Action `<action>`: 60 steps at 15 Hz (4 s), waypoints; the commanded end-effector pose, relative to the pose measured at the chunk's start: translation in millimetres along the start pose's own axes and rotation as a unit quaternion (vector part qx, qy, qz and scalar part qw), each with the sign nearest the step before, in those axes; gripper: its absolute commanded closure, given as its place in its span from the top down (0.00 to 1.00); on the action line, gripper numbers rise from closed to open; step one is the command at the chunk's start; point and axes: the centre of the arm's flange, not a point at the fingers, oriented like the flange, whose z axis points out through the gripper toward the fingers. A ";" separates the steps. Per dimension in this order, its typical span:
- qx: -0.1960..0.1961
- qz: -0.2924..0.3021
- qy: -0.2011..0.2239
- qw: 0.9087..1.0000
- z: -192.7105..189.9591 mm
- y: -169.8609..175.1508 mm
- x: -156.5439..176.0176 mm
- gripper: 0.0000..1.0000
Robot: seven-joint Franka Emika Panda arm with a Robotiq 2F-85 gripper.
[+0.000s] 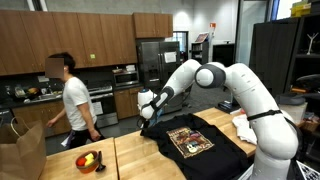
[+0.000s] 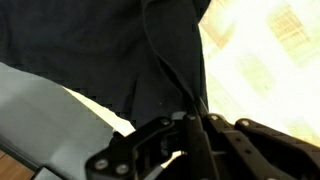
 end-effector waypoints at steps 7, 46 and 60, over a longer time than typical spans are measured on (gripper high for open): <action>-0.022 0.141 0.041 0.989 -30.9 20.7 -69.3 0.01; -0.051 0.217 0.000 0.975 -16.8 18.6 -109.6 1.00; -0.161 0.413 0.010 0.896 -55.1 157.9 -166.2 1.00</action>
